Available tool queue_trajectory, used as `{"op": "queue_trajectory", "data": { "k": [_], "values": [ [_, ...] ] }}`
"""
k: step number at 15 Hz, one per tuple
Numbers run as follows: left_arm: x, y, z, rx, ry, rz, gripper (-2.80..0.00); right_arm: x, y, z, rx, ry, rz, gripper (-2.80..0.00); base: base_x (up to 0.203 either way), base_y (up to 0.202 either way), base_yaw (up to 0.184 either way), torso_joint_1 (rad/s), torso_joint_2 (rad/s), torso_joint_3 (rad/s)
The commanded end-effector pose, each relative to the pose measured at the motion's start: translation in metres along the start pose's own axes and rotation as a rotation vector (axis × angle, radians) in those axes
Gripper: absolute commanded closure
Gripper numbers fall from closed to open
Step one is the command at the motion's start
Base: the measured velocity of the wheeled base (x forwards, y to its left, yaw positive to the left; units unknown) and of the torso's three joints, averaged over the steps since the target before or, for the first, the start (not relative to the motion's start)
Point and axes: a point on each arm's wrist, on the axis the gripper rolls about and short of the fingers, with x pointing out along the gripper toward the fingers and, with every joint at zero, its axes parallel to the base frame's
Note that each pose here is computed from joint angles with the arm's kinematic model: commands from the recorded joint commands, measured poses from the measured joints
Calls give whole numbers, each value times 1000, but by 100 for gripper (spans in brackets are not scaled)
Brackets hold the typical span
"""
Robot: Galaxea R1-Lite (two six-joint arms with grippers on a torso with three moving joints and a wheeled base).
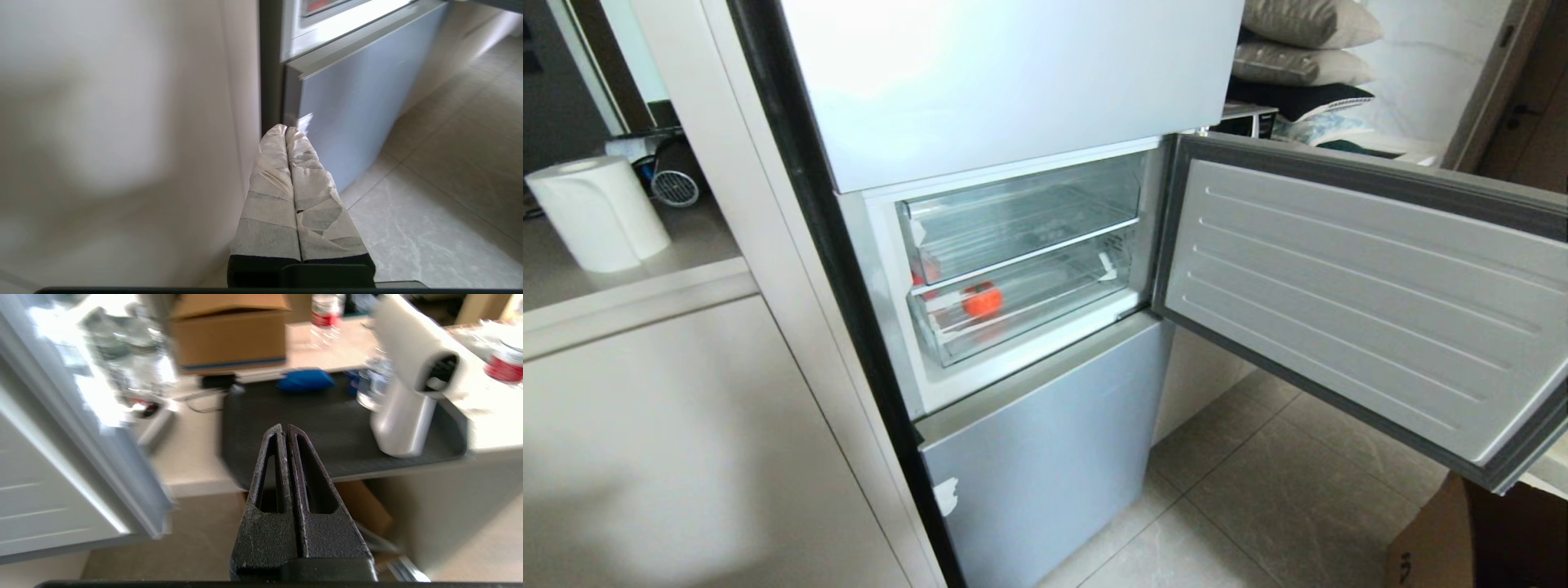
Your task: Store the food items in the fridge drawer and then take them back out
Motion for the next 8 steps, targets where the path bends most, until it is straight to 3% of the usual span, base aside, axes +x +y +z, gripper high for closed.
{"op": "queue_trajectory", "data": {
  "k": [1,4,6,8],
  "values": [
    [0,0,0,0,0,1,0,26,-9,-2,25,61,11,0,1,-7,-76,2,2,2],
    [0,0,0,0,0,1,0,71,-23,-1,51,103,39,0,0,0,0,0,0,0],
    [0,0,0,0,0,1,0,106,-25,-3,95,113,134,0,0,0,0,0,0,0],
    [0,0,0,0,0,1,0,137,-20,-4,206,116,240,0,0,0,0,0,0,0]
  ]
}}
